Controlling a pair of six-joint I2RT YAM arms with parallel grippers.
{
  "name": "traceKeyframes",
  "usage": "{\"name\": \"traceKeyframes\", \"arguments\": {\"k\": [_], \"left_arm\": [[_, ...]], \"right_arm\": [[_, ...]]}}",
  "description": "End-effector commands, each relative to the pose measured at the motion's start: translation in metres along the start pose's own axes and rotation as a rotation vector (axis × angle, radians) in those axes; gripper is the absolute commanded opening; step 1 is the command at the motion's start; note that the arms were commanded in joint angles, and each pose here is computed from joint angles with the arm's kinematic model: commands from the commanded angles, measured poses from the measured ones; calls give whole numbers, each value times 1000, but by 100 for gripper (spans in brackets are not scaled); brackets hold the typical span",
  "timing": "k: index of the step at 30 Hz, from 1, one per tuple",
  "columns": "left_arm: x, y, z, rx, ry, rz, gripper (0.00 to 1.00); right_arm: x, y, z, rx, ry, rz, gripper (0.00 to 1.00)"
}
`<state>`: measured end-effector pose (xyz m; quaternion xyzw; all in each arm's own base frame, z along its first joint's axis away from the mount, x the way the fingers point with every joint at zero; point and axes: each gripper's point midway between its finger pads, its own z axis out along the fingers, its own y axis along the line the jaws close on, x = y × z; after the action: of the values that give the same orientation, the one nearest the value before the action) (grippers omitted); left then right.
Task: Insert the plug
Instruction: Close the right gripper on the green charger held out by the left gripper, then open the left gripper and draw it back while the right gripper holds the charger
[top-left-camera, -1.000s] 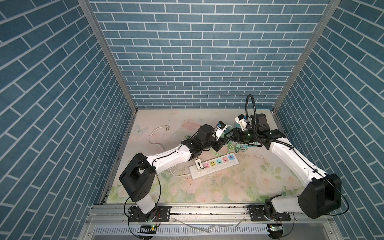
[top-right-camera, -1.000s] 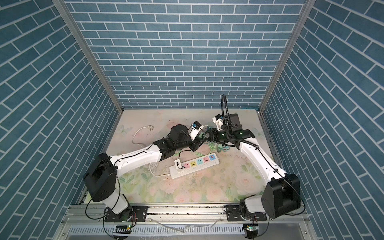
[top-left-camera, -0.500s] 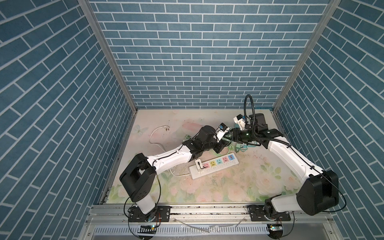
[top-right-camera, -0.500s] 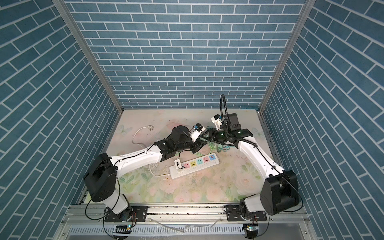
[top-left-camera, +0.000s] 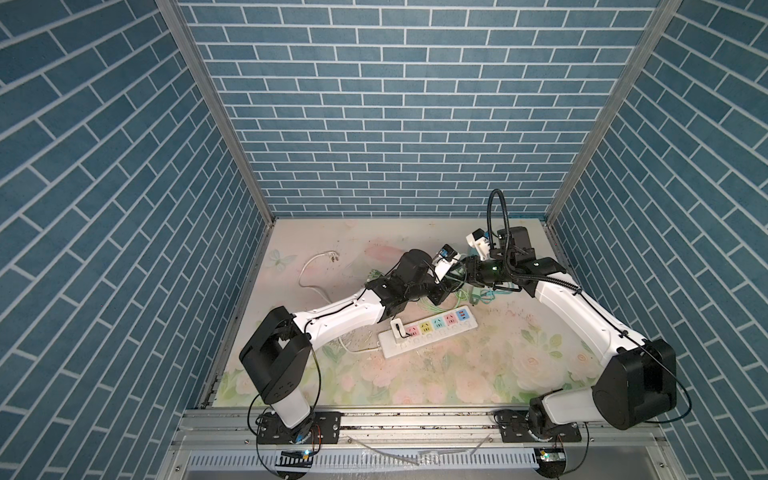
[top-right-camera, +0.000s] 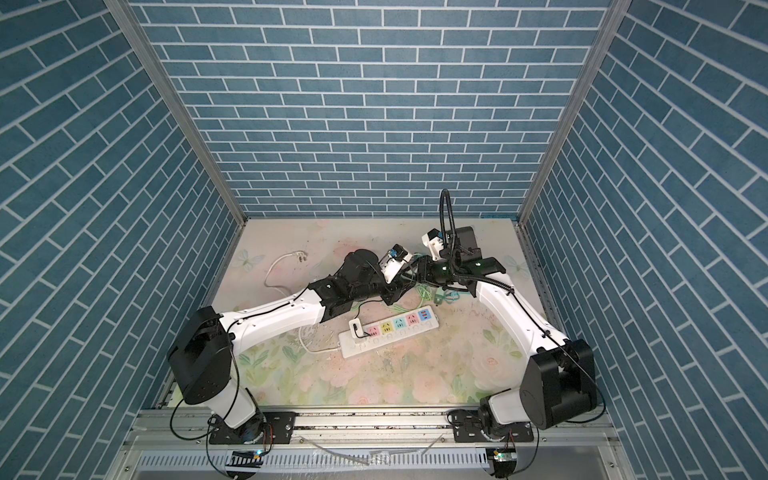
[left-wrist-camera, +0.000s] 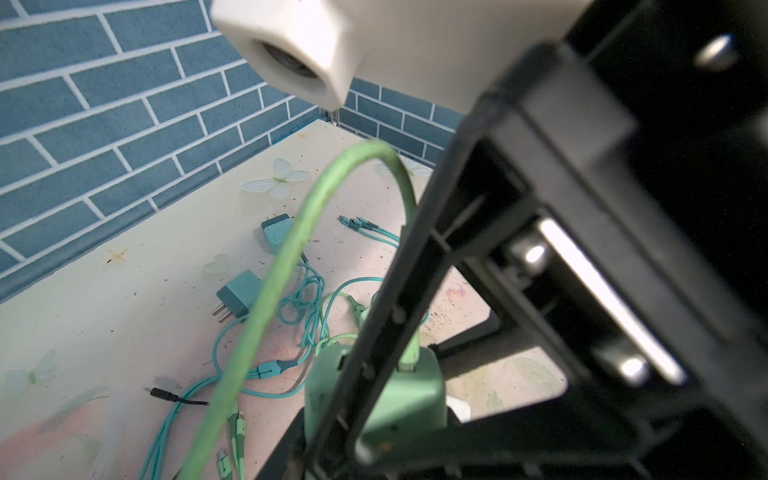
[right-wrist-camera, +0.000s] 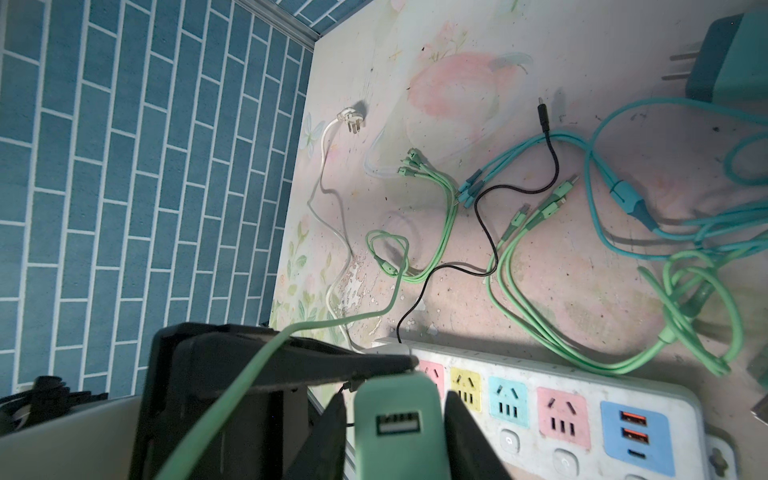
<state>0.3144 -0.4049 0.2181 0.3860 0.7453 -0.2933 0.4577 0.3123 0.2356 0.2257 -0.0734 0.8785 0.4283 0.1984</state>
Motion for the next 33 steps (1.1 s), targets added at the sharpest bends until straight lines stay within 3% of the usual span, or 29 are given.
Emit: {"name": "traceKeyframes", "arguments": {"k": [1, 3, 8, 12, 13, 14, 20, 33], "left_arm": [[-7, -3, 1, 4, -7, 18, 36], [-7, -3, 1, 6, -7, 15, 37], [-8, 0, 0, -15, -17, 6, 50], [-9, 3, -2, -37, -12, -8, 84], [-8, 4, -3, -42, -9, -12, 97], [-7, 4, -5, -45, -7, -17, 100], [0, 10, -19, -94, 23, -13, 100], [46, -31, -65, 82, 255, -60, 100]], "right_arm": [[-4, 8, -4, -27, -13, -20, 32], [-4, 9, -4, -30, -14, -20, 24], [-4, 10, -5, -30, -15, -23, 9], [-7, 6, -6, 3, -29, -32, 5], [-8, 5, -6, 18, -28, -38, 5], [-9, 2, -7, 36, -23, -44, 5], [-14, -6, -7, 122, 33, -120, 2], [-8, -27, 25, 122, 208, -259, 0]]}}
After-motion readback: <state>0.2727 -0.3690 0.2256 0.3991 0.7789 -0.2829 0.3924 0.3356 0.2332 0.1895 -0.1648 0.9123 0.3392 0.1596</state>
